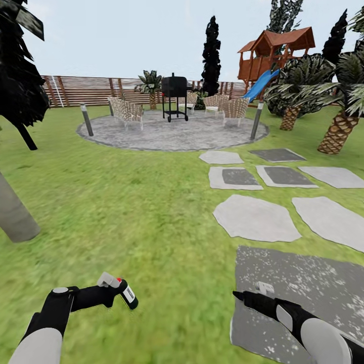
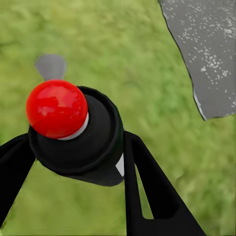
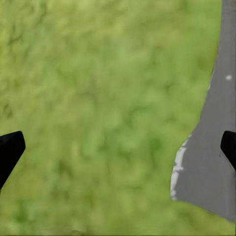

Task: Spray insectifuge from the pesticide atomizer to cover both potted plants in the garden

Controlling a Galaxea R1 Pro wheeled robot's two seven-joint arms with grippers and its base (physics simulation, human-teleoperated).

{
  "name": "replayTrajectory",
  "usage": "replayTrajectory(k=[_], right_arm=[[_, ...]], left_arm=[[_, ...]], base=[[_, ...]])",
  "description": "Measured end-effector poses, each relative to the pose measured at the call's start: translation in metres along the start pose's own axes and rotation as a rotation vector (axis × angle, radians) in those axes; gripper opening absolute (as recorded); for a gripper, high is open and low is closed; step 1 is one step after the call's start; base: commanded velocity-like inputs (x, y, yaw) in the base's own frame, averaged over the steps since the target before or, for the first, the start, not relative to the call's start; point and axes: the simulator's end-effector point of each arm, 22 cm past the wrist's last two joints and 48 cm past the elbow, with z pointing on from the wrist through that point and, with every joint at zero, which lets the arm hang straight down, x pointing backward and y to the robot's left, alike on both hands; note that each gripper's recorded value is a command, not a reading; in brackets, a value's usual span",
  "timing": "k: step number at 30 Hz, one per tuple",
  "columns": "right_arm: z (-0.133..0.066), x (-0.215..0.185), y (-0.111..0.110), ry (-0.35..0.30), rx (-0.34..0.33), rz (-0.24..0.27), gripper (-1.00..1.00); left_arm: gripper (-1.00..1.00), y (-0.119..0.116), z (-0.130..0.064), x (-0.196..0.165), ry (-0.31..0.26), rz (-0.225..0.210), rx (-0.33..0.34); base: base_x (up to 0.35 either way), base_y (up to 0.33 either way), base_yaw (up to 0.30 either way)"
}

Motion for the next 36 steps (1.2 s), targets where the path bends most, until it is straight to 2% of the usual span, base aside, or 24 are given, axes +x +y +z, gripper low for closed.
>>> replayTrajectory(k=[36], right_arm=[[0.0, 0.0002, -0.0002, 0.0, 0.001, 0.0, 1.0]], left_arm=[[-1.0, 0.0008, -0.0007, 0.0, 0.0, 0.0, -0.002]], base=[[0.333, -0.071, 0.012]])
